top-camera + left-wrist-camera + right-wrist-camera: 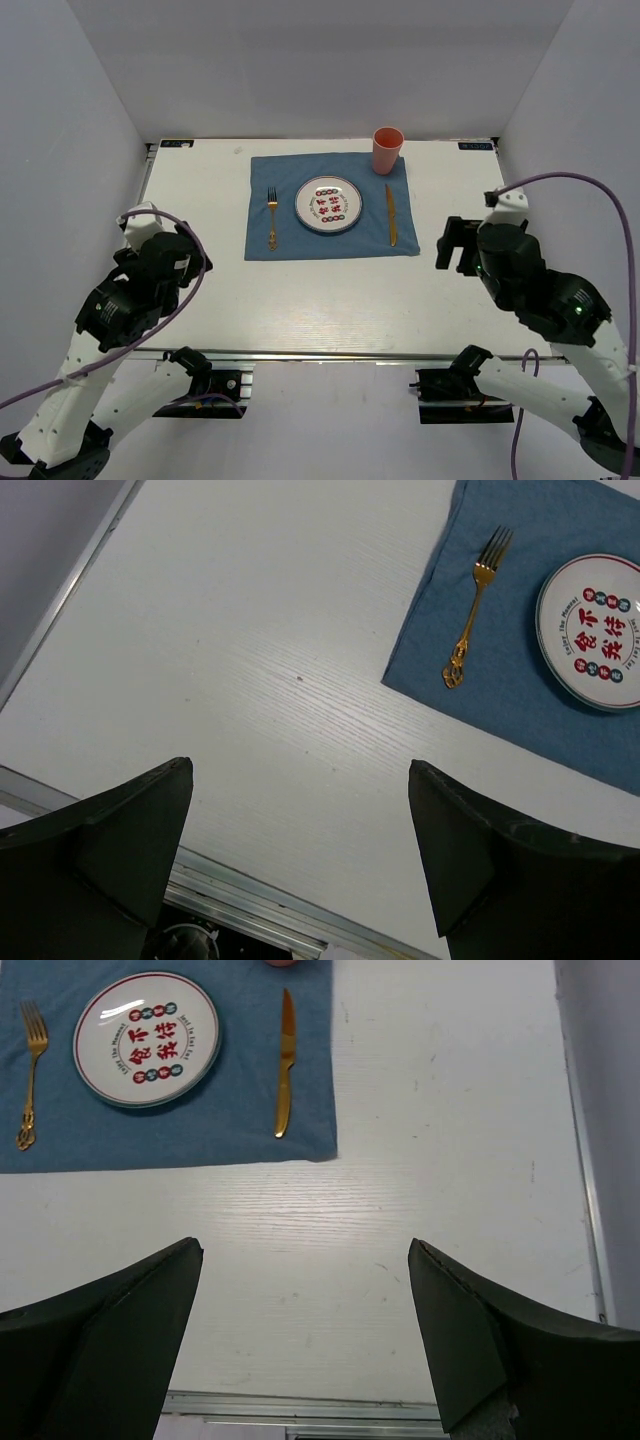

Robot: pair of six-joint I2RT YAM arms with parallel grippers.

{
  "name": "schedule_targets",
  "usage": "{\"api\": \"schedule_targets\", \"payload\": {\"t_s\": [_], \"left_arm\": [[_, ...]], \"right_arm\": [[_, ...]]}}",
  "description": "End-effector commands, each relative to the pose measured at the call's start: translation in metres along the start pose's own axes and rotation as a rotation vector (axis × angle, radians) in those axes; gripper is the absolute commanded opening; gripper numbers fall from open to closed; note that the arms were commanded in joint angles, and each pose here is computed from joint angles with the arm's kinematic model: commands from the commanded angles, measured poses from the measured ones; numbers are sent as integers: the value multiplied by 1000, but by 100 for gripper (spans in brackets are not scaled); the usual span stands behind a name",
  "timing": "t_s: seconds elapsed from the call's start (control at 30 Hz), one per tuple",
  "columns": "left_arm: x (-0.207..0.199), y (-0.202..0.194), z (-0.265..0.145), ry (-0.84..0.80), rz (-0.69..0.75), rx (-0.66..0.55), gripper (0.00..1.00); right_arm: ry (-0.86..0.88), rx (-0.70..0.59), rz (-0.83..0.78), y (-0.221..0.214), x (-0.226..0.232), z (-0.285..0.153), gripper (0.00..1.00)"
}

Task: Set the dinner table for one person

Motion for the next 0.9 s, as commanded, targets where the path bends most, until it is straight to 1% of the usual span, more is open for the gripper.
{"api": "schedule_targets", "payload": {"t_s": [0.0,0.1,0.23,0.87], "left_arm": [[4,0,-10,-39,25,31,98],[6,1,-15,-65,7,33,98],[9,-1,-18,-77,-3,33,98],[6,0,-16,-78,5,36,98]], "right_arm": [[-76,-2,16,-1,-24,-20,89],[-91,-7,24,-3,-31,-27,89],[-147,1,13,-8,-36,-23,89],[-150,-27,44,-8,-30,-14,89]]}}
Point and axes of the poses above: each gripper's point midway between its finger pads, its own z axis out along the fingers, its own x axis along the line the jaws close on, y = z × x, the point moved 6 cm from there along -z, back along the fingers, and after that the axes turned 8 degrees about -z, right-handed, at the moved point
